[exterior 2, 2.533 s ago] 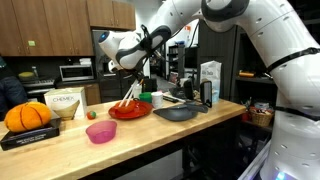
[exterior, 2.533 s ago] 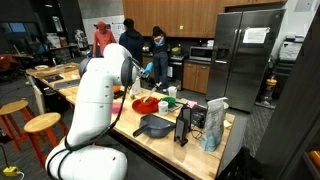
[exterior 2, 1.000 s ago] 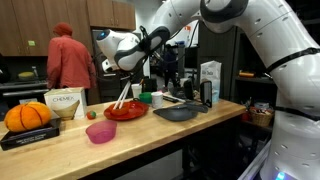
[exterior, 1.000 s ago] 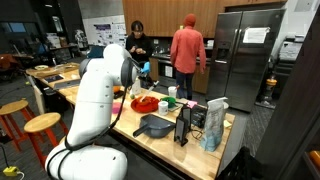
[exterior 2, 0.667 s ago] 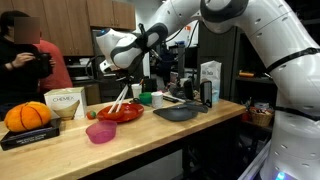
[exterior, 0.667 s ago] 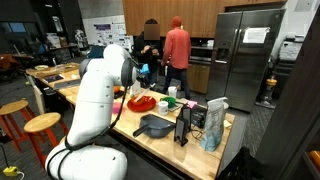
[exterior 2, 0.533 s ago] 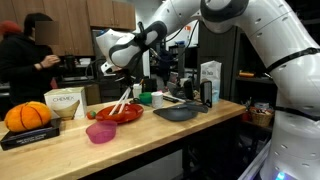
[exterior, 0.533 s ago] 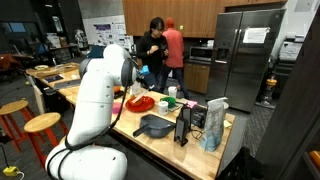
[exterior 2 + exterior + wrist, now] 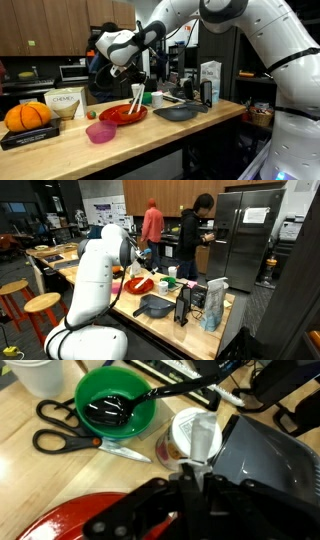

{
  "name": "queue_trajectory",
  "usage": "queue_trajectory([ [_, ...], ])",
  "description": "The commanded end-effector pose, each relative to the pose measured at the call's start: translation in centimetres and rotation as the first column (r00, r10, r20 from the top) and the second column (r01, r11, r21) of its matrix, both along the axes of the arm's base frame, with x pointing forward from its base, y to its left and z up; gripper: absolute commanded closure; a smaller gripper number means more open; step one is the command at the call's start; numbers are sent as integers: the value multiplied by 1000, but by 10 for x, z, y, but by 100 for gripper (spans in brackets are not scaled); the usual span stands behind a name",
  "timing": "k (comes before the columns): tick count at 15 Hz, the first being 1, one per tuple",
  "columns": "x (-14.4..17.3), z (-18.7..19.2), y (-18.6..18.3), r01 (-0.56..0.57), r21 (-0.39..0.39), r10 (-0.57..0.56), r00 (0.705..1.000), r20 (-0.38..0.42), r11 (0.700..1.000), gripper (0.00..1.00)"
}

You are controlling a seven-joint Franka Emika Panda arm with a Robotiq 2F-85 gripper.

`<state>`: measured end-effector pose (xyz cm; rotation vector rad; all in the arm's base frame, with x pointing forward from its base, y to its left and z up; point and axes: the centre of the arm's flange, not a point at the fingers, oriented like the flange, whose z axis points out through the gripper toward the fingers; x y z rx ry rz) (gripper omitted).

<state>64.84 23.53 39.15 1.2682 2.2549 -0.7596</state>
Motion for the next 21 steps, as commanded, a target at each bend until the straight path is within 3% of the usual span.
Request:
queue_trajectory([
  [1, 16, 3, 0, -7, -100, 11, 999, 38, 995, 98],
  [7, 27, -4, 19, -97, -141, 125, 969, 211, 985, 98],
  [13, 32, -2, 45, -246, -129, 277, 879, 389, 961, 98],
  [15, 32, 3, 51, -287, -83, 294, 856, 425, 954, 98],
  [17, 30, 10, 56, -319, -34, 302, 851, 430, 947, 98],
  [21, 21, 17, 56, -308, 21, 284, 897, 338, 951, 98],
])
